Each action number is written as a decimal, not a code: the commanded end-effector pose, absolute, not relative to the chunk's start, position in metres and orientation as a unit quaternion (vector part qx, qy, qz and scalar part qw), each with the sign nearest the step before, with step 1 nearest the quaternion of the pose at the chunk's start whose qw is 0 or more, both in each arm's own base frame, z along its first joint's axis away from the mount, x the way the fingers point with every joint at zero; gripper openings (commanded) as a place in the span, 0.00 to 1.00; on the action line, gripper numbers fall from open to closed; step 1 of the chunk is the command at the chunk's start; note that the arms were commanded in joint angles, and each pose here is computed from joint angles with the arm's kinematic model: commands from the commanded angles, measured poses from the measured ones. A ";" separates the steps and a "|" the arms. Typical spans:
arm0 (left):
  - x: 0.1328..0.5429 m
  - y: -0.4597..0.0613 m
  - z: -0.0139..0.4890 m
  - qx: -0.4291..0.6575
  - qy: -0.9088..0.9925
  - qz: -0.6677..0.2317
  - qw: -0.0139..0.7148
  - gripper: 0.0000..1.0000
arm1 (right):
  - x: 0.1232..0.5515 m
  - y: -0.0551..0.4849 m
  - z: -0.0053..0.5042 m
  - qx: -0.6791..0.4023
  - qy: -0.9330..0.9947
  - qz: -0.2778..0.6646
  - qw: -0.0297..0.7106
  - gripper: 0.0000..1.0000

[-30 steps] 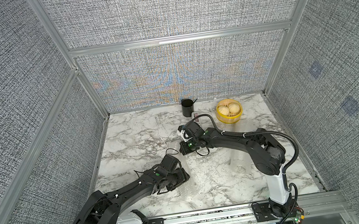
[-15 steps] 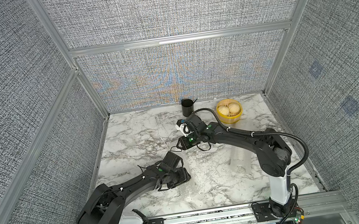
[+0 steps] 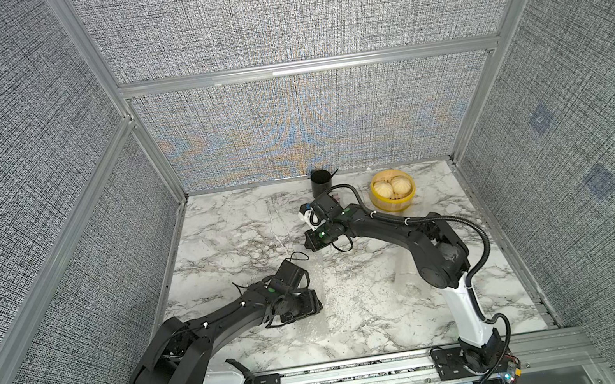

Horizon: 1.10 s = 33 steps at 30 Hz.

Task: Wrap vases in bubble wrap
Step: Wrap the vase in bubble wrap.

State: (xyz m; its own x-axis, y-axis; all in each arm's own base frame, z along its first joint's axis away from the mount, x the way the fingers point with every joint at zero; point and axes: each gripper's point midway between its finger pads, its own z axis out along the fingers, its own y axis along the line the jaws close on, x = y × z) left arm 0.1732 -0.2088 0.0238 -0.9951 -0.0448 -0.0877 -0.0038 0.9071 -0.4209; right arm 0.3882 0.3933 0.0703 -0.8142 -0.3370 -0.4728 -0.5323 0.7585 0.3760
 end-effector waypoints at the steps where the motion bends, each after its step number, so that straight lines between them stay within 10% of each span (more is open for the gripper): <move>1: 0.151 -0.171 0.010 -0.026 0.990 -0.139 0.014 0.71 | 0.388 0.390 0.058 -0.244 0.920 0.238 0.192 0.14; 33: 0.209 -0.193 0.093 0.037 0.957 -0.228 0.176 0.79 | 0.386 0.387 0.045 -0.217 0.933 0.219 0.185 0.12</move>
